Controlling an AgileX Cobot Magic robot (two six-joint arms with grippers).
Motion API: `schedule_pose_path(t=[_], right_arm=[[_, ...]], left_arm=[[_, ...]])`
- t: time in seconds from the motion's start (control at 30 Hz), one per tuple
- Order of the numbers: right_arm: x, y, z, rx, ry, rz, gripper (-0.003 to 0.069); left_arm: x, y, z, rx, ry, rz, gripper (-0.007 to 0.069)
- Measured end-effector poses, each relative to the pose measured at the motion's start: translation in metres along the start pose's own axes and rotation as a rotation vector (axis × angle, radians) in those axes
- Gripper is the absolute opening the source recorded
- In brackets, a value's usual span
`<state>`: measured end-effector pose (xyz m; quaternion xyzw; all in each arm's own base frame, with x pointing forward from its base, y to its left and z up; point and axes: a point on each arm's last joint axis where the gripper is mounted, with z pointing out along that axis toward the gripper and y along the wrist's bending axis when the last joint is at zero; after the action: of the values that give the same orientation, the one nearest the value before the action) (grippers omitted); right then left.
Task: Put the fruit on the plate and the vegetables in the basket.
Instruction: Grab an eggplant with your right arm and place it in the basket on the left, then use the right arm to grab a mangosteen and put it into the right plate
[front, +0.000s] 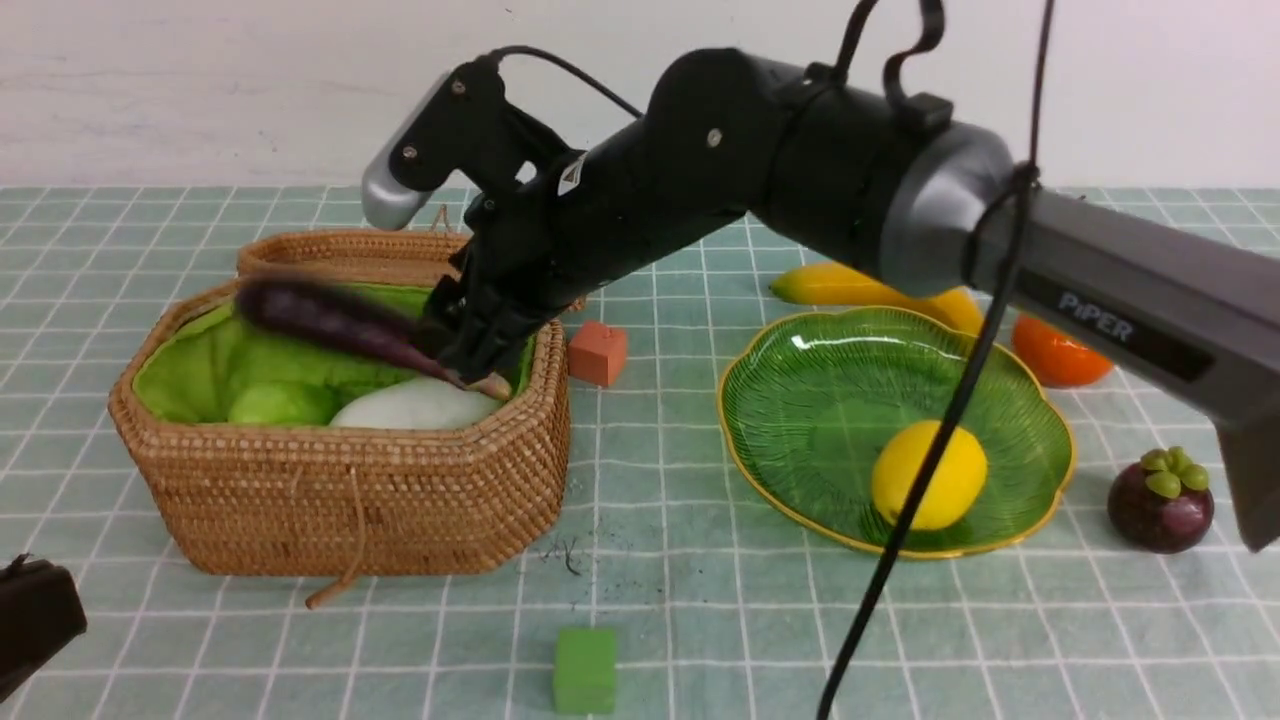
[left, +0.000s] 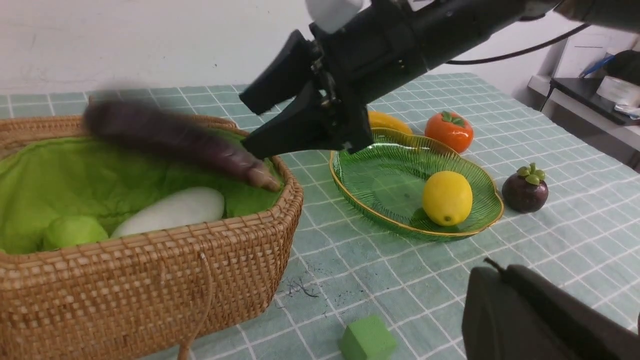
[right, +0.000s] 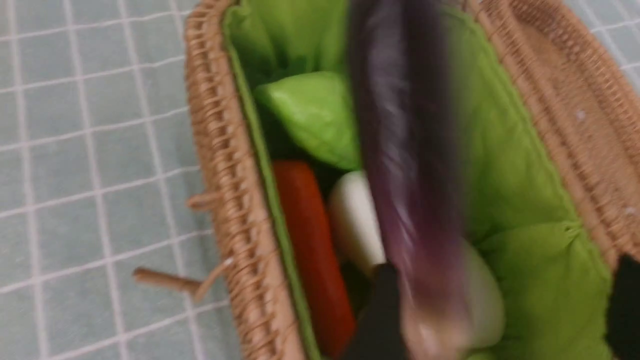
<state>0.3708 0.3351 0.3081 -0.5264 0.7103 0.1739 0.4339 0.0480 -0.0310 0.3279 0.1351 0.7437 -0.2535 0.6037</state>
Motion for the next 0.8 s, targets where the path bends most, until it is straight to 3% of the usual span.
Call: schedule_pose_path(t=[0.07, 0.2, 0.27, 0.3, 0.33, 0.37, 0.4, 0.43, 0.5, 0.6, 0.63, 0.7, 0.8], right_arm=[[-0.004, 0.0, -0.005, 0.001, -0.003, 0.005, 0.0664], [-0.018, 0.003, -0.047, -0.014, 0.059, 0.083, 0.0633], [-0.021, 0.001, -0.068, 0.003, 0.107, 0.121, 0.0584], [-0.02, -0.005, -0.098, 0.053, 0.188, 0.181, 0.0506], [-0.018, -0.008, -0.102, 0.067, 0.218, 0.185, 0.0506], [-0.011, -0.02, -0.131, 0.147, 0.301, 0.269, 0.0396], [-0.009, -0.022, -0.136, 0.165, 0.325, 0.286, 0.0383], [-0.002, -0.029, -0.148, 0.209, 0.373, 0.328, 0.0316], [0.025, -0.056, -0.175, 0.347, 0.46, 0.483, 0.0163], [0.073, -0.081, -0.196, 0.448, 0.541, 0.716, 0.0041], [0.077, -0.082, -0.198, 0.452, 0.548, 0.731, 0.0033], [0.138, -0.096, -0.213, 0.504, 0.656, 0.958, 0.0022], [0.207, -0.101, -0.223, 0.534, 0.752, 1.155, 0.0083]], left_arm=[[0.0, 0.0, 0.0, -0.003, 0.0, 0.004, -0.0013], [0.0, 0.0, 0.0, -0.005, 0.0, 0.017, -0.0013], [0.0, 0.0, 0.0, -0.005, 0.0, 0.034, -0.0013], [0.0, 0.0, 0.0, -0.005, 0.0, 0.06, -0.0013], [0.0, 0.0, 0.0, -0.005, 0.0, 0.068, -0.0013], [0.0, 0.0, 0.0, -0.005, 0.0, 0.101, -0.0013], [0.0, 0.0, 0.0, -0.005, 0.001, 0.104, -0.0013], [0.0, 0.0, 0.0, -0.005, 0.001, 0.116, -0.0013], [0.0, 0.0, 0.0, -0.004, 0.001, 0.131, -0.0013], [0.0, 0.0, 0.0, -0.002, 0.005, 0.129, -0.0013], [0.0, 0.0, 0.0, -0.002, 0.005, 0.129, -0.0013], [0.0, 0.0, 0.0, 0.001, 0.006, 0.126, -0.0013], [0.0, 0.0, 0.0, 0.0, 0.005, 0.128, -0.0013]])
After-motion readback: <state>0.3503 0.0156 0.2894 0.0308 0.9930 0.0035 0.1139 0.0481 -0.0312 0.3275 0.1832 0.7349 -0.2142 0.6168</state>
